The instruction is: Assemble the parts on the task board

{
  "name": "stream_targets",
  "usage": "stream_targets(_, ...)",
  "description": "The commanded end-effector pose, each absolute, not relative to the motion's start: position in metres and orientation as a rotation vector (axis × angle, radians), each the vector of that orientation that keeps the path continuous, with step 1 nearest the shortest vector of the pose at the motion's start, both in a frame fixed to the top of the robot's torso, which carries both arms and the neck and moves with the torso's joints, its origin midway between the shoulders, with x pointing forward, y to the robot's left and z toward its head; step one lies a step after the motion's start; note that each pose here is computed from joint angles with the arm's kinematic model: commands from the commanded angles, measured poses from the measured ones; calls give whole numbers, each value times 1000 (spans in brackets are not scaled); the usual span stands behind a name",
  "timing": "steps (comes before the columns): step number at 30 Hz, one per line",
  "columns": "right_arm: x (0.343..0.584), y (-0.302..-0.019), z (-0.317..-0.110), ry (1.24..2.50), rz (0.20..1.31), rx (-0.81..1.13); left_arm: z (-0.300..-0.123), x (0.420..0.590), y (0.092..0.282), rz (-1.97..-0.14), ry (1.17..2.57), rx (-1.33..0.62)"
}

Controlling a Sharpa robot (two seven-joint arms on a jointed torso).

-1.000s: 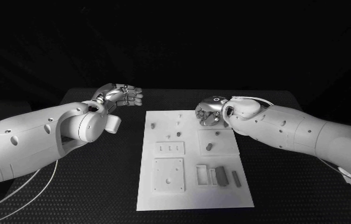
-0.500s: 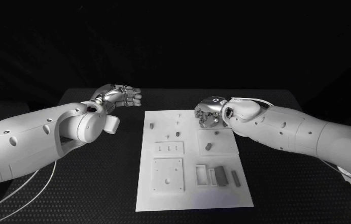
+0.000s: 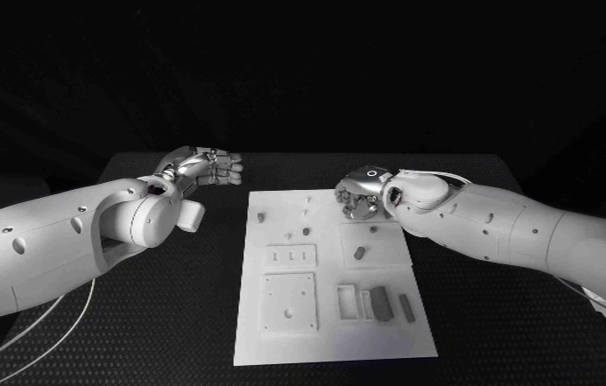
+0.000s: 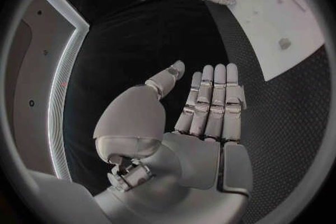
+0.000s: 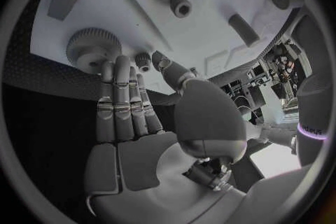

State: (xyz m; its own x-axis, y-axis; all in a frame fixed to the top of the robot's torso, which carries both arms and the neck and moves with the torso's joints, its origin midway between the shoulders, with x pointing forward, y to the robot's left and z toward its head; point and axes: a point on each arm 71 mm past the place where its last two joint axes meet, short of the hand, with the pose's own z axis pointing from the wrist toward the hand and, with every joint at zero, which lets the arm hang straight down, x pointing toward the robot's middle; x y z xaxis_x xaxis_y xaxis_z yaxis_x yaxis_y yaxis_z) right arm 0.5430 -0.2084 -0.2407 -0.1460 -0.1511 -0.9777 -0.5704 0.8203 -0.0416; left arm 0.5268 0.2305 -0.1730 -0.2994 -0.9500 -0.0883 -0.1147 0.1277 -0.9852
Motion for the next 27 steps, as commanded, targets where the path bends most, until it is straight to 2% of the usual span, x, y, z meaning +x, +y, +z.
stream_targets(1, 537, -217, -261, 1783, 333, -606, -172, 526, 229, -1292, 1586, -1053)
stream_targets(21, 533, -217, -268, 1793, 326, -629, -172, 526, 230, -1289, 1588, -1055)
stream_targets(27, 532, -212, -265, 1744, 347, -622, -172, 526, 231, -1288, 1587, -1056)
